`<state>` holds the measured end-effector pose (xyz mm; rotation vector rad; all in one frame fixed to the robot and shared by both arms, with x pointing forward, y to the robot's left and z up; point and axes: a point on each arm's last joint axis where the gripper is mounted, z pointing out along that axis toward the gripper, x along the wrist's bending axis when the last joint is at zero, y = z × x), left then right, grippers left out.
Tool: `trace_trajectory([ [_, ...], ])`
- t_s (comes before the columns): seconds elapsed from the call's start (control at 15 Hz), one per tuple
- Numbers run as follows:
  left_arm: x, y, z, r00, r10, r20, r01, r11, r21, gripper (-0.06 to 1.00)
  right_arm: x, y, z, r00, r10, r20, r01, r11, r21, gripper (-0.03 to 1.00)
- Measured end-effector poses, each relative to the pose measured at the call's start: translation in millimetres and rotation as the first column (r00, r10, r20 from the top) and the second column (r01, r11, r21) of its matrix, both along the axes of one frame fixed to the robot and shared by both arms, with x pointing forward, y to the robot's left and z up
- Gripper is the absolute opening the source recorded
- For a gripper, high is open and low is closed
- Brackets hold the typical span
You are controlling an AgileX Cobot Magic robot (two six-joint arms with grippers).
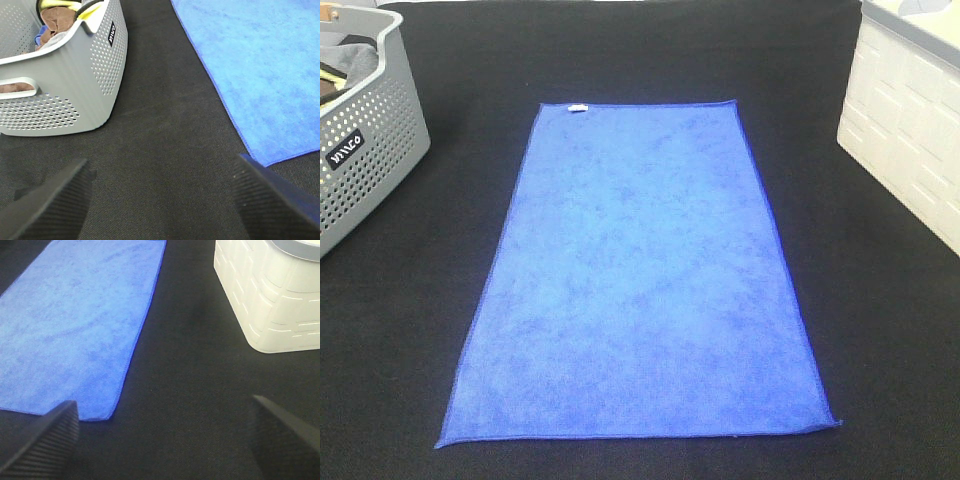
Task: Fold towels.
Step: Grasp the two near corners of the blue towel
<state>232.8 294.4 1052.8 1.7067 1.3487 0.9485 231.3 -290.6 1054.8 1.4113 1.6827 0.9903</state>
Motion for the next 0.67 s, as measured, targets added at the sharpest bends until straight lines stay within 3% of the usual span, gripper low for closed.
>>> trace_trajectory([
  [0.67, 0.0, 0.0, 0.0, 1.000, 0.000, 0.000, 0.000, 1.000, 0.000, 0.74, 0.0, 0.0, 0.0, 1.000, 0.000, 0.000, 0.000, 1.000, 0.000, 0.85],
])
